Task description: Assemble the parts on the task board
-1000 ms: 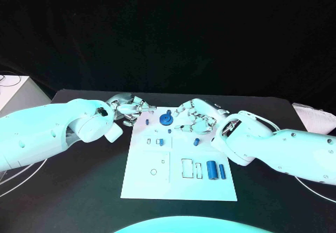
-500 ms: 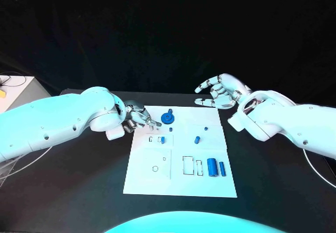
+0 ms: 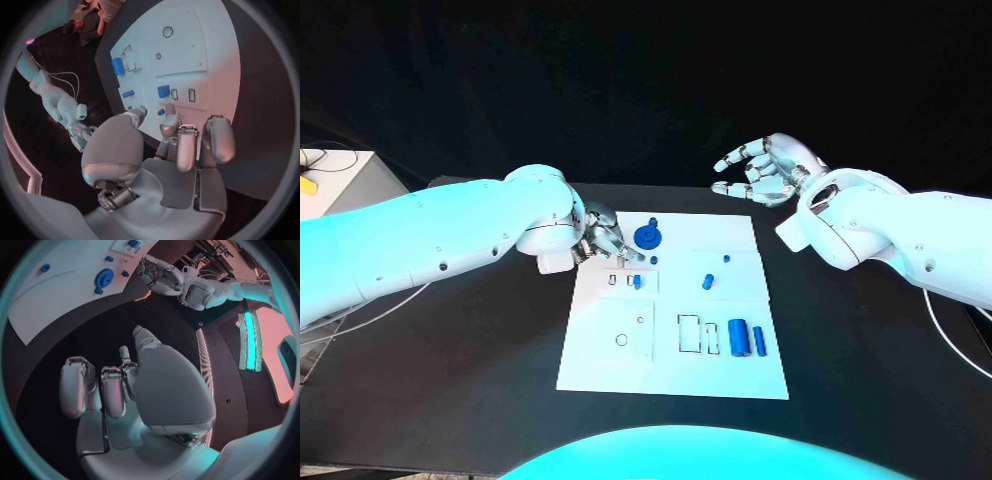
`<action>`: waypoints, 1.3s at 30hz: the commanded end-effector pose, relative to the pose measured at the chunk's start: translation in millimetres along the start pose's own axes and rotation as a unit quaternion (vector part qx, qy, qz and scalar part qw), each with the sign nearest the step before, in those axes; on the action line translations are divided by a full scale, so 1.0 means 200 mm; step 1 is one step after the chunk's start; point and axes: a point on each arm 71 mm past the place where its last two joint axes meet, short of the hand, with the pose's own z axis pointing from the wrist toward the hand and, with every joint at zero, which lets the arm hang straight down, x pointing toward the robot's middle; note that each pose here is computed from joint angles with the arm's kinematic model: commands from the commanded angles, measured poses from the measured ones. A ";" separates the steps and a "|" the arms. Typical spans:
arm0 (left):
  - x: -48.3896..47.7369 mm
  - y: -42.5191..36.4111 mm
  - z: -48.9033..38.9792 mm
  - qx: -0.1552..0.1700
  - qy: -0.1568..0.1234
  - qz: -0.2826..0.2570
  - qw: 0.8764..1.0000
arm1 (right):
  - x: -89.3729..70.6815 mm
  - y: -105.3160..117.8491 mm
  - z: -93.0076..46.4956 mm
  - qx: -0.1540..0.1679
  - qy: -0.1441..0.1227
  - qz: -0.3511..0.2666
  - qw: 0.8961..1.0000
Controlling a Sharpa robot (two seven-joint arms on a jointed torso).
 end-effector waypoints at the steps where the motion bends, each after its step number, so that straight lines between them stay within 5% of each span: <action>1: 0.010 -0.028 0.012 -0.006 0.009 0.019 1.000 | 0.00 0.00 0.01 0.007 0.006 0.006 1.000; 16: 0.058 -0.081 0.077 -0.011 0.030 0.037 0.999 | 0.00 0.00 0.02 0.011 0.008 0.002 1.000; 39: 0.073 -0.079 0.100 -0.017 0.046 0.047 0.998 | 0.01 0.01 0.03 0.013 0.012 0.001 1.000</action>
